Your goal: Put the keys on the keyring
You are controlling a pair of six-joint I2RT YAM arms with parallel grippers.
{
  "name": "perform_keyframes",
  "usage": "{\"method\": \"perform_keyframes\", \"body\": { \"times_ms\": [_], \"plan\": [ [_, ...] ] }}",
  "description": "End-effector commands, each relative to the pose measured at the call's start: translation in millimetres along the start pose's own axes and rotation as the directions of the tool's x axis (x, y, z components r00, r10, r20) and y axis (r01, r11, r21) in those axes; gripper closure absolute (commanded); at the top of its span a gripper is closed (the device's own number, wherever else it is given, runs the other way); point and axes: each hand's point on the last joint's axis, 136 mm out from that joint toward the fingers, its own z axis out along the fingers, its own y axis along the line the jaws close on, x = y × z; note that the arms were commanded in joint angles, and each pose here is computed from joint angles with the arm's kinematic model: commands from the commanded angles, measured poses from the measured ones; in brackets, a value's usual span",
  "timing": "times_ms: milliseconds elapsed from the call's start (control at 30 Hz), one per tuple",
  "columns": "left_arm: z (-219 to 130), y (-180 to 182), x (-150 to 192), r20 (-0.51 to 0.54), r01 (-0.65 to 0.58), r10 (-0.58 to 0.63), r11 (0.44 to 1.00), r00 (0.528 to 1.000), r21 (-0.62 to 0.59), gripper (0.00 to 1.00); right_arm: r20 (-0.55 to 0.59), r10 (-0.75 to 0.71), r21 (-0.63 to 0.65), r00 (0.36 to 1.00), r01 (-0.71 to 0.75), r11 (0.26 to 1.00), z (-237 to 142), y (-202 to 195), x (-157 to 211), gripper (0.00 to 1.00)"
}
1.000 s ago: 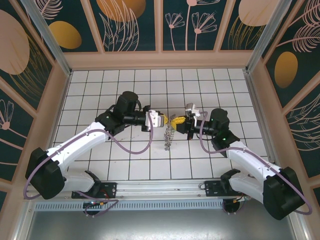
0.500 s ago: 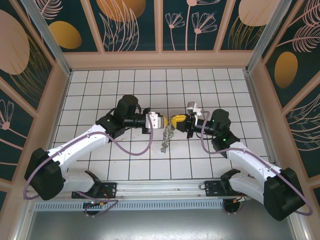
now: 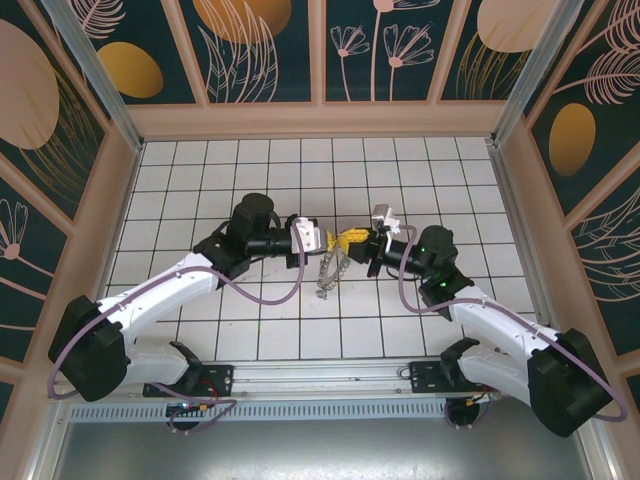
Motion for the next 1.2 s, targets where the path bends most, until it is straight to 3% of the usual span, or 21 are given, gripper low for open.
{"method": "perform_keyframes", "body": {
  "times_ms": [0, 200, 367, 1167],
  "plan": [
    [-3, -11, -34, 0.125, 0.01, -0.017, 0.998, 0.992, 0.061, 0.99, 0.085, -0.038, 0.012, 0.996, 0.037, 0.999, 2, 2, -19, 1.0],
    [-8, -13, -43, 0.153, 0.035, -0.046, 0.997, 0.987, 0.073, 0.88, 0.063, -0.048, 0.018, 0.997, 0.046, 0.999, 1, 1, -11, 1.0],
    [-10, -15, -45, 0.155, 0.061, -0.072, 0.995, 0.985, 0.078, 0.84, 0.032, -0.076, 0.029, 0.997, 0.075, 0.997, -2, 0, -3, 1.0],
    [-15, -9, -66, 0.234, 0.147, -0.162, 0.986, 0.959, 0.081, 0.81, -0.004, -0.126, 0.007, 0.992, 0.126, 0.992, -5, 6, 16, 1.0]
  ]
}}
